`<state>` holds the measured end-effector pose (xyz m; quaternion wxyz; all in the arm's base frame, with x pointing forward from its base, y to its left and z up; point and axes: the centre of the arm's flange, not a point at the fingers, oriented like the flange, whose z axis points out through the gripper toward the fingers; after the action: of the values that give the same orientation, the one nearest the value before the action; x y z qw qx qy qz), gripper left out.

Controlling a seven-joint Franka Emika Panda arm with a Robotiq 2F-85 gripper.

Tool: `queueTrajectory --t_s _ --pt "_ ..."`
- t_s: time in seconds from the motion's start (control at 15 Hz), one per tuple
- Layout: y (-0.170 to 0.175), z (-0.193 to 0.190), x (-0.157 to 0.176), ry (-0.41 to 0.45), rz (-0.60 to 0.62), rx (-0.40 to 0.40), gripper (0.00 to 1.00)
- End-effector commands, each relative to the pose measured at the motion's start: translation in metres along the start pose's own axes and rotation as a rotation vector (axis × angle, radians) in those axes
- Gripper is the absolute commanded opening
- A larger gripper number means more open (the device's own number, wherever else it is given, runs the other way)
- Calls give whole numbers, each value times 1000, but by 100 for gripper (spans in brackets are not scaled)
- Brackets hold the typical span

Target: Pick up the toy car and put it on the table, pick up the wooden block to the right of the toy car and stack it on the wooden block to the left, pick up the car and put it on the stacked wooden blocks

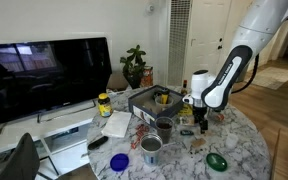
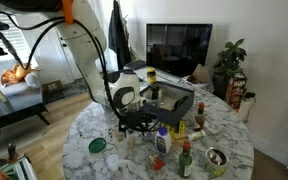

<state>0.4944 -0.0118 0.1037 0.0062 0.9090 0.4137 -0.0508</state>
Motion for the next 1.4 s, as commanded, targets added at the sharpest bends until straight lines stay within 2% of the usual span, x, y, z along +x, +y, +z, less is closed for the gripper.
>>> queueTrajectory --t_s 0.0,0.07,0.13,0.2,0.27,0.4,0.47,0.53,0.6,0.67,0.8,0.87,1.33 --pt "-5 10 -9 -67 27 43 89" --pt "-5 12 -10 -71 28 52 88" --pt "-6 13 -10 -75 27 60 81" --pt "-8 15 -9 -83 27 67 83" --pt "-8 16 -9 -85 22 75 78" --pt "-9 18 -8 -87 19 77 74" --pt "-9 19 -8 -86 18 78 63" --pt "-9 21 -7 -86 15 78 64" --pt "-9 21 -6 -86 18 72 71" --pt "-9 20 -6 -82 17 64 88" --pt "-7 19 -9 -85 30 51 98" --pt "-6 18 -11 -90 41 50 100" --pt "-16 -1 -12 -81 57 44 100"
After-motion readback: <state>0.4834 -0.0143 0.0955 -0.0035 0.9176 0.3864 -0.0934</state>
